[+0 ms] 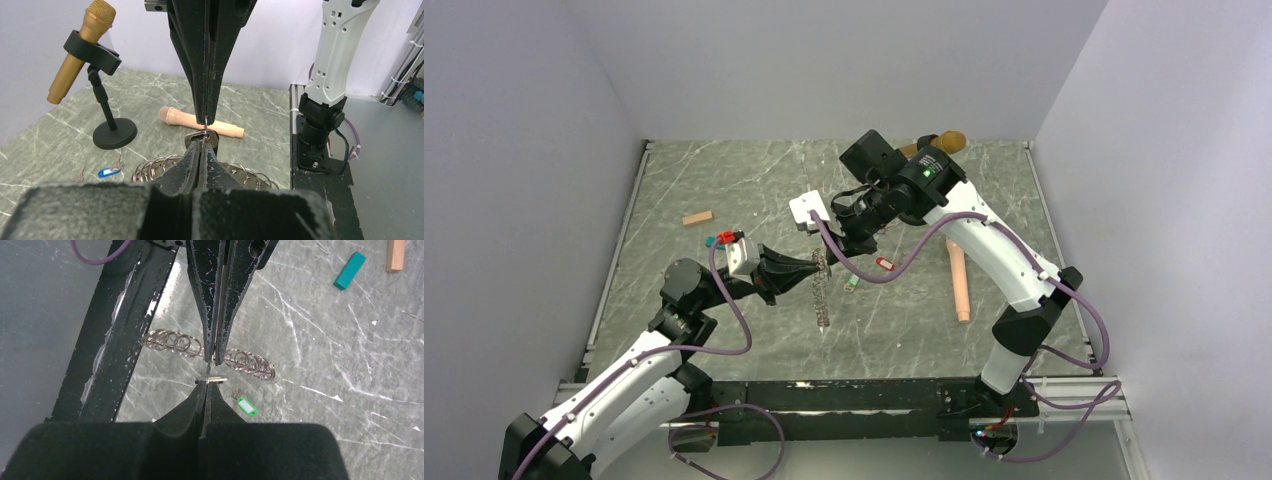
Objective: Put the keys on the keyring
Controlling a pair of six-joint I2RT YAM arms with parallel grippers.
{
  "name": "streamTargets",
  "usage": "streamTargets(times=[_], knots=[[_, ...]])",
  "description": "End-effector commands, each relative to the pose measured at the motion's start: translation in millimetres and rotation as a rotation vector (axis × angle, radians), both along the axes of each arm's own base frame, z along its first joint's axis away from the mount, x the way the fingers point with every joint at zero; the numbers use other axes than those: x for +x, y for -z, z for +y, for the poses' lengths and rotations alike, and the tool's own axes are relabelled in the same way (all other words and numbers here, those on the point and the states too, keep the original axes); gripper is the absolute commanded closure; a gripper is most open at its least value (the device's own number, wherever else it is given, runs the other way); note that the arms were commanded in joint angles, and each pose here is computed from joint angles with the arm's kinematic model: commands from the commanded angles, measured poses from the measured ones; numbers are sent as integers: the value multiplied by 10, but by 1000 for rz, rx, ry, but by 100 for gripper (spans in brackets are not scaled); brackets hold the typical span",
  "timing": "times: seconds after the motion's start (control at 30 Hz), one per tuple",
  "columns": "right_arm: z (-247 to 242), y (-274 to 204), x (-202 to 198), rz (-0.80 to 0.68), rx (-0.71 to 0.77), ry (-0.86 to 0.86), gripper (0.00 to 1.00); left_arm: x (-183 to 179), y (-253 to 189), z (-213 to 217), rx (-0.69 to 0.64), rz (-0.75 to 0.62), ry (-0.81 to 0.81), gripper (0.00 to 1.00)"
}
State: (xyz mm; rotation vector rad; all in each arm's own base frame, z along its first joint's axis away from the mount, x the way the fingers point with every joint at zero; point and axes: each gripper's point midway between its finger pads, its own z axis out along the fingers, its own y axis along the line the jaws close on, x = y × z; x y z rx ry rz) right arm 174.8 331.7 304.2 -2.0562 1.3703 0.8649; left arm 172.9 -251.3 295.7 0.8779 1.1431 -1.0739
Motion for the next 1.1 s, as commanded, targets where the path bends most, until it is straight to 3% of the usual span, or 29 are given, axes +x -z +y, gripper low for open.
streamTargets(times=[0.0, 1.07], knots=[[87, -87, -48, 10, 59, -27, 100, -48, -236, 13, -54, -79, 12, 100], [101, -5, -56, 34, 46, -34, 100, -88, -280, 17, -80, -84, 27, 100]])
